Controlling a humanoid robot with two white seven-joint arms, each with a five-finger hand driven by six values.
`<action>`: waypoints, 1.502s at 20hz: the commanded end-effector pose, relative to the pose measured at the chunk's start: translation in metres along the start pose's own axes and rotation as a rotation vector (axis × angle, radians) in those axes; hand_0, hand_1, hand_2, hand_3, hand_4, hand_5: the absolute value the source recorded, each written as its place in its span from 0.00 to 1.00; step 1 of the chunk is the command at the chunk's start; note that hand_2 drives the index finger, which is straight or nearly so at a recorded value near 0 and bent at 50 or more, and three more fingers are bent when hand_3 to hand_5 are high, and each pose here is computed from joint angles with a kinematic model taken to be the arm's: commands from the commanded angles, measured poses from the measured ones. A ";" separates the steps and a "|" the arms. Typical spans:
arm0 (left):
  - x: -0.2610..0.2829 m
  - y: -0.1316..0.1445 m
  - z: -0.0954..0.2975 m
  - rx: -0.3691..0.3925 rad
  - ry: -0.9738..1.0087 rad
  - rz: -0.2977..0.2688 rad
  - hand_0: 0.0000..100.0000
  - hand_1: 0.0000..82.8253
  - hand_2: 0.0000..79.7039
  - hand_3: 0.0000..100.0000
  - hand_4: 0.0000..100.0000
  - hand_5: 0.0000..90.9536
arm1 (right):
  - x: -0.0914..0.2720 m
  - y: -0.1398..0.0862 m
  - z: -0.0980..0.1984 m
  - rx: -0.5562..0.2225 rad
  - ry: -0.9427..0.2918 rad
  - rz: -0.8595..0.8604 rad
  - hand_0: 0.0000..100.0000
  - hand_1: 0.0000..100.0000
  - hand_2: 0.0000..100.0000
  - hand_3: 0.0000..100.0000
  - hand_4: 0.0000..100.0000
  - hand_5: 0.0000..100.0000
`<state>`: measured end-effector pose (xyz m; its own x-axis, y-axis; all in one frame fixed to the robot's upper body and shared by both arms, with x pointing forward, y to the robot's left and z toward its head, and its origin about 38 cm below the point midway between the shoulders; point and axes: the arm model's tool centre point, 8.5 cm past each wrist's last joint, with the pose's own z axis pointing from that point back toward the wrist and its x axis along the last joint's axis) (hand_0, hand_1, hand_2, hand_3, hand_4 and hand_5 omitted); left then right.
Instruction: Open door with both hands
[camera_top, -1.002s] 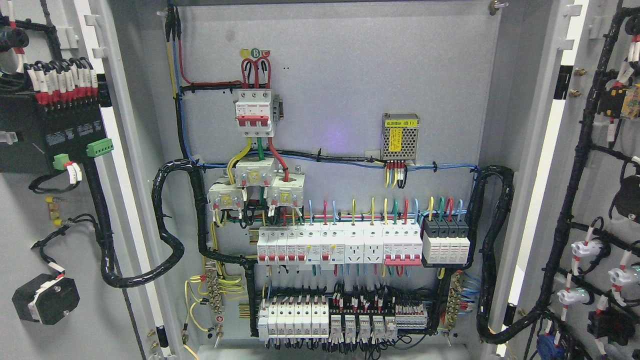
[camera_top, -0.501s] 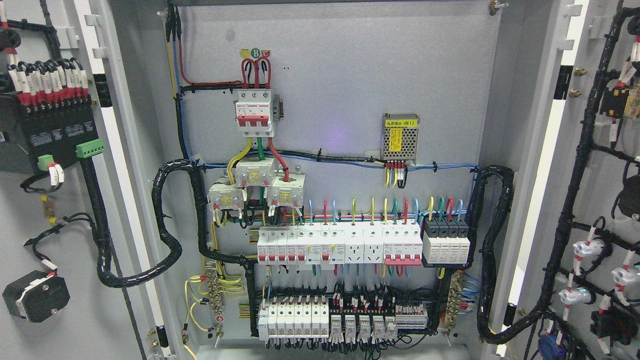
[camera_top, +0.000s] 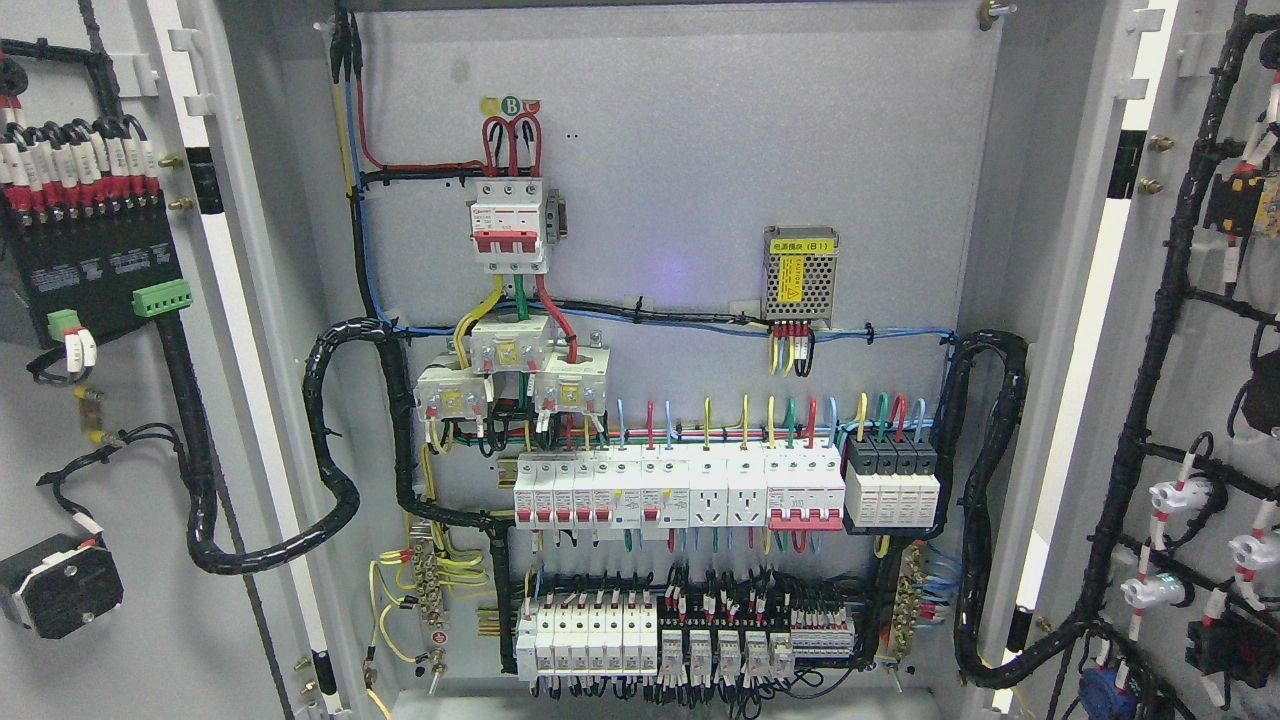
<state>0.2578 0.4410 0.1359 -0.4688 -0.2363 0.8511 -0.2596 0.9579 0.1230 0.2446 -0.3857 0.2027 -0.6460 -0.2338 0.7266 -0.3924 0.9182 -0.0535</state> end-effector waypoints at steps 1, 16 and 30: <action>0.006 0.025 -0.018 0.022 -0.009 -0.029 0.00 0.00 0.00 0.00 0.04 0.00 | 0.005 -0.009 -0.001 -0.007 -0.010 -0.004 0.00 0.00 0.00 0.00 0.00 0.00; -0.010 0.055 -0.040 0.076 0.108 -0.040 0.00 0.00 0.00 0.00 0.04 0.00 | 0.002 -0.020 0.004 0.013 0.017 -0.006 0.00 0.00 0.00 0.00 0.00 0.00; -0.023 0.061 -0.051 0.106 0.148 -0.030 0.00 0.00 0.00 0.00 0.04 0.00 | 0.010 -0.033 0.000 0.060 0.023 -0.004 0.00 0.00 0.00 0.00 0.00 0.00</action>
<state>0.2927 0.5019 0.1544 -0.3541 -0.2257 0.9076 -0.3412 0.9347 0.0994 0.2492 -0.4091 0.2079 -0.6320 -0.2520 0.7329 -0.4350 0.8980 -0.0664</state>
